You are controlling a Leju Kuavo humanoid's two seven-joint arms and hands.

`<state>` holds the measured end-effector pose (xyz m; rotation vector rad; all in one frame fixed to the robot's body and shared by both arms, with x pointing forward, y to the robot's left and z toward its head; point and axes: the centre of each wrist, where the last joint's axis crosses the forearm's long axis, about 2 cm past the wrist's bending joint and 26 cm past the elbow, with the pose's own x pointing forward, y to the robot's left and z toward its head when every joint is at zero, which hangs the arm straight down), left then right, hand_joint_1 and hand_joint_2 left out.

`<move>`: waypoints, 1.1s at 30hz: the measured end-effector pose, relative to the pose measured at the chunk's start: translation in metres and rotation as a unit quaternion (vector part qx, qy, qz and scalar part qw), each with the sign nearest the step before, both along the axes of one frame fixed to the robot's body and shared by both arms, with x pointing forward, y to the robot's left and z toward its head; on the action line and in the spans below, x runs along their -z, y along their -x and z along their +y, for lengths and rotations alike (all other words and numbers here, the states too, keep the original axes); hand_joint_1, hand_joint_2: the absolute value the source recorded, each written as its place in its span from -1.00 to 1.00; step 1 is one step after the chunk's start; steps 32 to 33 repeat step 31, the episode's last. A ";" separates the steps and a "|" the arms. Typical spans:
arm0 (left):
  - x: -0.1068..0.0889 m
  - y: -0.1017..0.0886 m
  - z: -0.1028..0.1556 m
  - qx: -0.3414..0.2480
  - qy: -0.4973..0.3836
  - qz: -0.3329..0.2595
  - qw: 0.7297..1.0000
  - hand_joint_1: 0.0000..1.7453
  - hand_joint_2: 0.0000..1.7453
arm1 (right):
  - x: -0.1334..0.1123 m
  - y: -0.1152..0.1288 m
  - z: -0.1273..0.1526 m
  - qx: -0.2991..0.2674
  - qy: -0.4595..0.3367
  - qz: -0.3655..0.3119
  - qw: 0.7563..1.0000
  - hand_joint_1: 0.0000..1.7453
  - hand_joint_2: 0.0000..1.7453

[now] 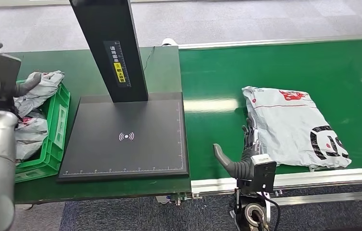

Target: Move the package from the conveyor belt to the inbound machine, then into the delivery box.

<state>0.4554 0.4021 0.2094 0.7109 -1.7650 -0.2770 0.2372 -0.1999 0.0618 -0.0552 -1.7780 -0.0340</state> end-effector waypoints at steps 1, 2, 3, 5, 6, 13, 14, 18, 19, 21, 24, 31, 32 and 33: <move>0.020 0.010 -0.010 0.005 0.028 -0.017 0.999 -1.00 1.00 | -0.001 0.000 0.001 0.007 -0.003 -0.002 1.000 -1.00 1.00; 0.042 0.023 -0.022 0.008 0.055 -0.029 0.998 -1.00 1.00 | -0.003 0.000 0.003 0.012 -0.006 -0.003 1.000 -1.00 1.00; 0.063 0.038 -0.035 0.010 0.079 -0.035 0.996 -1.00 1.00 | -0.004 -0.001 0.004 0.017 -0.011 -0.004 1.000 -1.00 1.00; 0.097 0.072 -0.063 0.013 0.115 -0.042 0.992 -1.00 1.00 | -0.005 0.000 0.006 0.026 -0.019 -0.004 0.999 -1.00 1.00; 0.111 0.089 -0.077 0.018 0.127 -0.042 0.991 -1.00 1.00 | -0.004 0.000 0.007 0.032 -0.022 -0.003 0.999 -1.00 1.00; 0.151 0.184 -0.163 0.081 0.169 -0.024 0.982 -1.00 1.00 | -0.005 0.007 0.012 0.071 -0.015 -0.007 0.997 -1.00 1.00; 0.150 0.188 -0.168 0.087 0.174 -0.023 0.981 -1.00 1.00 | -0.005 0.008 0.013 0.074 -0.012 -0.007 0.997 -1.00 1.00; 0.150 0.210 -0.191 0.112 0.192 -0.012 0.975 -1.00 1.00 | -0.004 0.013 0.016 0.077 0.005 0.004 0.997 -1.00 1.00; 0.150 0.217 -0.198 0.117 0.197 -0.009 0.973 -1.00 1.00 | -0.004 0.015 0.017 0.076 0.007 0.006 0.997 -1.00 1.00; 0.150 0.230 -0.209 0.125 0.204 -0.006 0.971 -1.00 1.00 | -0.003 0.016 0.018 0.074 0.011 0.009 0.997 -1.00 1.00; 0.149 0.242 -0.216 0.129 0.209 -0.006 0.969 -1.00 1.00 | -0.001 0.017 0.018 0.072 0.013 0.012 0.997 -1.00 1.00; 0.146 0.254 -0.220 0.131 0.220 -0.009 0.967 -1.00 1.00 | 0.002 0.018 0.020 0.070 0.008 0.017 0.997 -1.00 1.00; 0.146 0.254 -0.220 0.131 0.220 -0.009 0.967 -1.00 1.00 | 0.002 0.018 0.020 0.070 0.008 0.017 0.997 -1.00 1.00; 0.146 0.254 -0.220 0.131 0.220 -0.009 0.967 -1.00 1.00 | 0.002 0.018 0.020 0.070 0.008 0.017 0.997 -1.00 1.00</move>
